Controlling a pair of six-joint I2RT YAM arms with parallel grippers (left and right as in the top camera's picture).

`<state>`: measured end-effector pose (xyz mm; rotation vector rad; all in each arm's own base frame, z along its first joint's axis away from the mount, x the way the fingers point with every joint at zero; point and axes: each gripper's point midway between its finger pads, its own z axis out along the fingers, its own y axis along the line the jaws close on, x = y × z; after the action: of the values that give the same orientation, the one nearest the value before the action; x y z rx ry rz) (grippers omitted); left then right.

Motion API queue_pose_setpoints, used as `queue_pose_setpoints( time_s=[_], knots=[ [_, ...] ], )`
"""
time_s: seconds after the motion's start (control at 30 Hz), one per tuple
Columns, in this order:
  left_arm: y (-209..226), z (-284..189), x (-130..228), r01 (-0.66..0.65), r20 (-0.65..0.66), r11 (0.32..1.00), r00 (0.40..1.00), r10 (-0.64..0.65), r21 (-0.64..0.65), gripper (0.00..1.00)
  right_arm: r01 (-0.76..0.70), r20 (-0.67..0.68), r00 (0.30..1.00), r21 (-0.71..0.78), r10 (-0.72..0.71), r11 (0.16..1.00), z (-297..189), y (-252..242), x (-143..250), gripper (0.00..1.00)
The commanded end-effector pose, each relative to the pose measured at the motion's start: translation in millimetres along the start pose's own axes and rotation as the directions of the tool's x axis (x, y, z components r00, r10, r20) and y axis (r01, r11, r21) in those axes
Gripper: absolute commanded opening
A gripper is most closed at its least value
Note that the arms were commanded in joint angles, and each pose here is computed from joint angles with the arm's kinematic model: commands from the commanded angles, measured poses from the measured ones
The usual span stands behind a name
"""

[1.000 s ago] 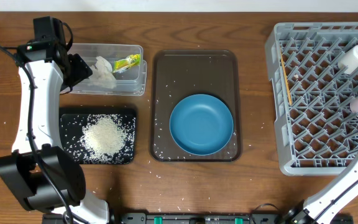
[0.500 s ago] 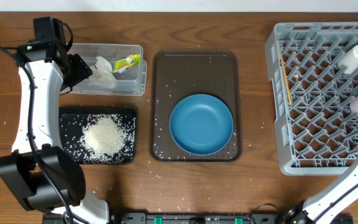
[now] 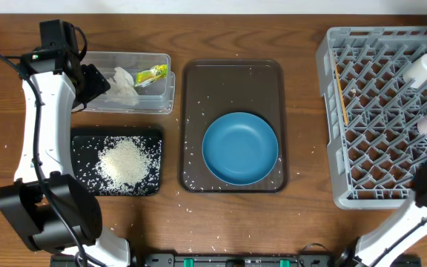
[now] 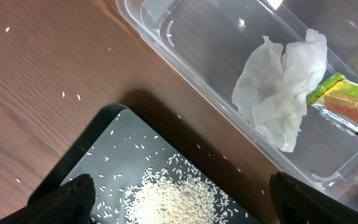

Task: Sort waste into correct bins and load items into the dishwasher rack
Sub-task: 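Release the light-blue cup and raise the right gripper from the rack, then swing the right gripper over to the blue plate on the brown tray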

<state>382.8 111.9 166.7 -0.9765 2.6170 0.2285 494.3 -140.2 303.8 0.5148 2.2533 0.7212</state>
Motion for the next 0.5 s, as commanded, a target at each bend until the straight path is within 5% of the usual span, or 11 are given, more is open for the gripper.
queue_pose_setpoints(
  time_s=[0.0, 0.23, 0.47],
  knots=[
    [3, -7, 0, 0.014, 0.011, 1.000, 1.000, -0.014, 0.004, 0.92, 0.136, -0.118, 0.984, -0.006, -0.136, 0.991, 37, 37, 36, 0.89],
    [3, -7, 0, 0.014, 0.011, 1.000, 1.000, -0.014, 0.004, 0.92, 0.344, -0.297, 0.903, 0.065, -0.311, 0.937, 87, 101, 111, 0.90],
    [3, -7, 0, 0.014, 0.011, 1.000, 1.000, -0.014, 0.004, 0.92, 0.492, -0.398, 0.775, -0.107, -0.491, 0.864, 114, 194, 201, 0.87]
  ],
)
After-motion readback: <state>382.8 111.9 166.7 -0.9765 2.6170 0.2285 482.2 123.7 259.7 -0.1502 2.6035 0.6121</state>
